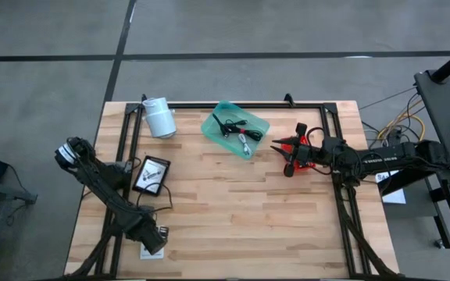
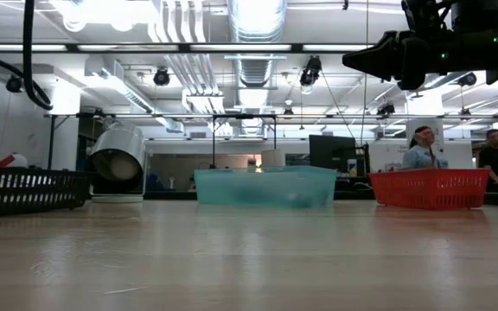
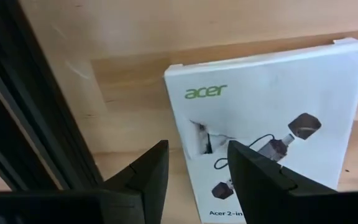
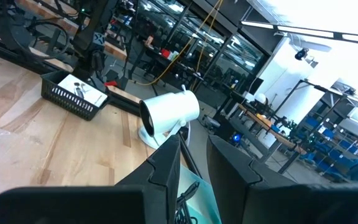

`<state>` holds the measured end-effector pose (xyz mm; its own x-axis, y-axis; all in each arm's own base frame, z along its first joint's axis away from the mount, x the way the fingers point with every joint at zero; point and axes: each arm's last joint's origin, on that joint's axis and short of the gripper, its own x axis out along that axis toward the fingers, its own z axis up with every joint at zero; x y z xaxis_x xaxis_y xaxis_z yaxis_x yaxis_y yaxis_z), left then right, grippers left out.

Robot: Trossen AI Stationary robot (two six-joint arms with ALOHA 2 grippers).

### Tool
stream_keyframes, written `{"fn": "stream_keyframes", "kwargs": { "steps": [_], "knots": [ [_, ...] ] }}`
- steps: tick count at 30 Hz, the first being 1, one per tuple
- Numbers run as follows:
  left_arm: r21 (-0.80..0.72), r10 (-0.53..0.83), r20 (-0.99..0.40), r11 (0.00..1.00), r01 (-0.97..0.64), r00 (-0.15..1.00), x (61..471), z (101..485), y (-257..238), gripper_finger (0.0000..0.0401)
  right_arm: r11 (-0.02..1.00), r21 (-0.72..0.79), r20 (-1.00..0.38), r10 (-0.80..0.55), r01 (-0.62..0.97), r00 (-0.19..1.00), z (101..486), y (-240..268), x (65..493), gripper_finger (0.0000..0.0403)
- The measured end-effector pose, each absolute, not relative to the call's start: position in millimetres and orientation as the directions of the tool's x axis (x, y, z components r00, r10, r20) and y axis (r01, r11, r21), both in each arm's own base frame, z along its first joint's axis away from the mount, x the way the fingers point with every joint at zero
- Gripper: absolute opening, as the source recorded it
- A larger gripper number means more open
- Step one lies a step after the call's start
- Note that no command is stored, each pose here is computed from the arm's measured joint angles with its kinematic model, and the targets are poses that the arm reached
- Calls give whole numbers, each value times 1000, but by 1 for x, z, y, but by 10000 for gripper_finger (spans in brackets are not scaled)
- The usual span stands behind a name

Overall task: Pick and place items into bin
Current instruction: Put the white card reader box into the black bin

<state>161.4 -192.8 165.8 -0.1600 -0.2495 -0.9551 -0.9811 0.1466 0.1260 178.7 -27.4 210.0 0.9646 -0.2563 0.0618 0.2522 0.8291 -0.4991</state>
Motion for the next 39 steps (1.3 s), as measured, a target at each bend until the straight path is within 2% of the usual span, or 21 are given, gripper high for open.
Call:
{"fn": "stream_keyframes", "kwargs": {
  "steps": [13,29,36,39],
  "knots": [
    [140,-290,-938,188,-972,-191,160,169,-196,148,829,-499,62,-256,252,965,210,-27,179,68],
    [179,-257,-940,196,-964,-227,151,158,-192,148,829,-499,62,-257,252,965,210,-27,179,68],
    [110,-331,-927,212,-971,-178,149,139,-190,147,829,-499,62,-256,252,965,210,-27,179,68],
    [79,-359,-920,215,-973,-155,149,134,-190,131,827,-502,62,-257,253,964,210,-27,179,68]
  ]
}}
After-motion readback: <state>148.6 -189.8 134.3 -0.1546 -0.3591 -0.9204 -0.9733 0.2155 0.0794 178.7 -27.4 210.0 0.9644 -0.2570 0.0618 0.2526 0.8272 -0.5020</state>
